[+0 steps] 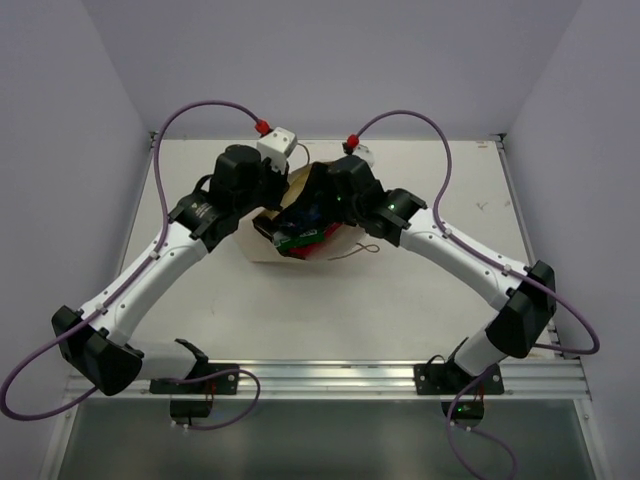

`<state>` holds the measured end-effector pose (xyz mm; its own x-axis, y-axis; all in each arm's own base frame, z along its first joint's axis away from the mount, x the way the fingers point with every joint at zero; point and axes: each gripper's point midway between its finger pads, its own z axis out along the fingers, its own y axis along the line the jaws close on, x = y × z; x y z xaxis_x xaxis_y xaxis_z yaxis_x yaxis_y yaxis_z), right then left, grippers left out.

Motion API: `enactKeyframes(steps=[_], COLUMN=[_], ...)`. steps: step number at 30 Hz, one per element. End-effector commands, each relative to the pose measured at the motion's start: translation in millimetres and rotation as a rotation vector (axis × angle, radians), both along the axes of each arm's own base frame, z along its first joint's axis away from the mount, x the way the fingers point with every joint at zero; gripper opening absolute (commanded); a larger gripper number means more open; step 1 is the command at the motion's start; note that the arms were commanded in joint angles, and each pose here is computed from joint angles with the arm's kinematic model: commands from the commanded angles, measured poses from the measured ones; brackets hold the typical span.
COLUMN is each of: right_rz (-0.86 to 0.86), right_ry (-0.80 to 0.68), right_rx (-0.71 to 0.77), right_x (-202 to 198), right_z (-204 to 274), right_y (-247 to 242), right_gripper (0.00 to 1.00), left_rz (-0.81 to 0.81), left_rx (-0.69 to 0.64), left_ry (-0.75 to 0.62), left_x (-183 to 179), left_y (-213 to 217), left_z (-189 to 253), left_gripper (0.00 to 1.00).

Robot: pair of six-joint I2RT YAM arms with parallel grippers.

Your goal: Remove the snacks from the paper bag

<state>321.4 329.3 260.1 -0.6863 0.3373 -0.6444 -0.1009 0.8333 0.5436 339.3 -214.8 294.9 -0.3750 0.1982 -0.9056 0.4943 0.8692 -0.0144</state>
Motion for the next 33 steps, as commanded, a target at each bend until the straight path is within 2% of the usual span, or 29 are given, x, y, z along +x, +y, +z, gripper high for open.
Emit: enactKeyframes(steps=[1,7,13,26,33], right_rz=[-0.153,-0.185,-0.195,-0.254,-0.232], right_ry=[0.085,0.169,0.175,0.064,0.081], right_rx=[0.038,0.083,0.116,0.284,0.305], right_x=[5.6,-6.2,-2.0,20.3,5.1], right_z=[-19.3,-51.2,-63.1,-44.8,-14.5], right_y=[-6.4,-7.4,-0.6,9.3,2.4], right_gripper=[0.88,0.87,0.84,0.69,0.76], left_rz=[0.005,0.01,-0.022,-0.027,0.005], left_rx=[-0.069,-0.034,-0.039,0.001,0.028], left_ry=[-0.075,-0.096,-0.103,-0.089,-0.095], left_x=[-1.9,1.8,-0.3,-5.0,-3.3], left_y=[-0.9,2.6,-1.8,3.9,11.7], left_z=[34.4,37.4,42.4,32.0,31.7], left_gripper=[0.0,0.0,0.0,0.0,0.0])
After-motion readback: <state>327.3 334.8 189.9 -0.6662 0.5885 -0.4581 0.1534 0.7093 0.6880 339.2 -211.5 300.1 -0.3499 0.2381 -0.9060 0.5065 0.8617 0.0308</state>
